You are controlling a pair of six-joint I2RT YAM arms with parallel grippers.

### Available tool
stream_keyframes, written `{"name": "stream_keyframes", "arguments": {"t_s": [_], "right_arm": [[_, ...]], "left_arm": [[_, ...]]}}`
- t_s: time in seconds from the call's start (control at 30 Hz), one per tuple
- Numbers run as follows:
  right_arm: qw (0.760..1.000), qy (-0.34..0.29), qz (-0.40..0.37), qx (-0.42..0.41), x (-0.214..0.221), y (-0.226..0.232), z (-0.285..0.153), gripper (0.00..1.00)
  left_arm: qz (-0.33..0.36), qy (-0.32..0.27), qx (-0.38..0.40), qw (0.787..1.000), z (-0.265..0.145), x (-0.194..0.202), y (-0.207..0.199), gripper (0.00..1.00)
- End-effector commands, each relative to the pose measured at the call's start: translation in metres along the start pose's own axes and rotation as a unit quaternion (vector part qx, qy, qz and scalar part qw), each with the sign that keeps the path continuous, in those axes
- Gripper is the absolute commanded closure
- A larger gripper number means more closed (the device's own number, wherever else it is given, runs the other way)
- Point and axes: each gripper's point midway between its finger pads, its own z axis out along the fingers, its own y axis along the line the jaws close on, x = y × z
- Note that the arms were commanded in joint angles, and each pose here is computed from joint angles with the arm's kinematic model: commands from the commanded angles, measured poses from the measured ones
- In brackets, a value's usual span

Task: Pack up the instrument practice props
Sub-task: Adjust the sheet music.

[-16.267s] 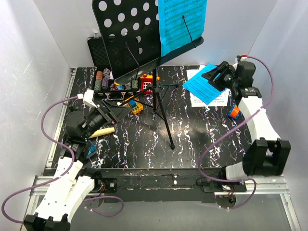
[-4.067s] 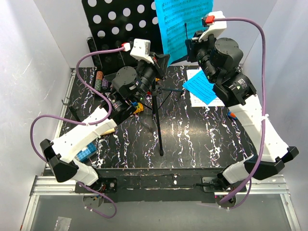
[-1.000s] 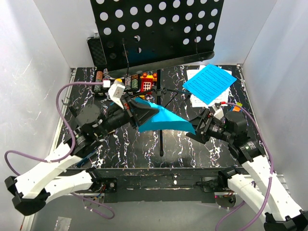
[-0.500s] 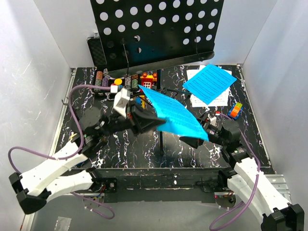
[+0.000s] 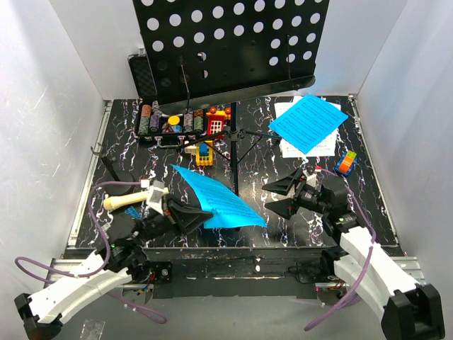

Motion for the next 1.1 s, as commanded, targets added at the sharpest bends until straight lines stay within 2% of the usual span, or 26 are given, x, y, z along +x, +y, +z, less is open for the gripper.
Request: {"name": "stream_keyframes", "arguments": {"t_s": [0.0, 0.1, 0.2, 0.33, 0.4, 0.47, 0.57, 0.67, 0.8, 0.87, 0.97, 1.07], "right_arm": [[0.999, 0.031, -0.019, -0.023, 0.003, 0.000, 0.006, 0.04], [0.999, 0.029, -0.019, -0.017, 0.002, 0.001, 0.006, 0.04], [0.998, 0.058, 0.000, -0.002, 0.008, -0.004, 0.008, 0.04], [0.996, 0.086, 0.009, 0.016, 0.012, -0.016, 0.010, 0.04], [0.996, 0.086, 0.011, 0.022, 0.013, -0.021, 0.010, 0.03], [0.996, 0.090, 0.010, 0.024, 0.014, -0.023, 0.011, 0.03], [0.995, 0.098, 0.014, 0.022, 0.014, -0.021, 0.012, 0.03], [0.994, 0.104, 0.014, -0.003, 0.014, -0.004, 0.013, 0.03], [0.993, 0.098, 0.029, -0.053, 0.006, 0.031, 0.008, 0.02], [0.993, 0.088, 0.030, -0.073, 0.001, 0.046, 0.001, 0.02], [0.992, 0.075, 0.029, -0.102, -0.005, 0.067, -0.009, 0.02], [0.987, 0.078, 0.039, -0.134, -0.005, 0.084, -0.014, 0.02]], "left_arm": [[-0.069, -0.021, -0.072, 0.995, -0.007, 0.027, 0.040, 1.00], [-0.034, -0.031, -0.068, 0.997, -0.005, 0.014, 0.036, 1.00], [0.001, -0.007, -0.078, 0.997, -0.002, 0.013, 0.038, 1.00], [-0.002, 0.022, -0.085, 0.996, 0.002, 0.024, 0.043, 1.00], [-0.007, 0.016, -0.080, 0.997, 0.005, 0.023, 0.042, 1.00], [0.009, -0.011, -0.069, 0.998, 0.013, 0.006, 0.037, 1.00], [0.072, -0.048, -0.046, 0.995, 0.035, -0.041, 0.018, 1.00], [0.138, -0.040, 0.002, 0.990, 0.072, -0.076, -0.006, 1.00], [0.185, 0.004, 0.086, 0.979, 0.128, -0.099, -0.035, 1.00], [0.208, 0.017, 0.104, 0.972, 0.148, -0.104, -0.037, 1.00], [0.236, 0.009, 0.126, 0.963, 0.162, -0.114, -0.043, 1.00], [0.229, 0.010, 0.163, 0.960, 0.164, -0.108, -0.052, 1.00]]}}
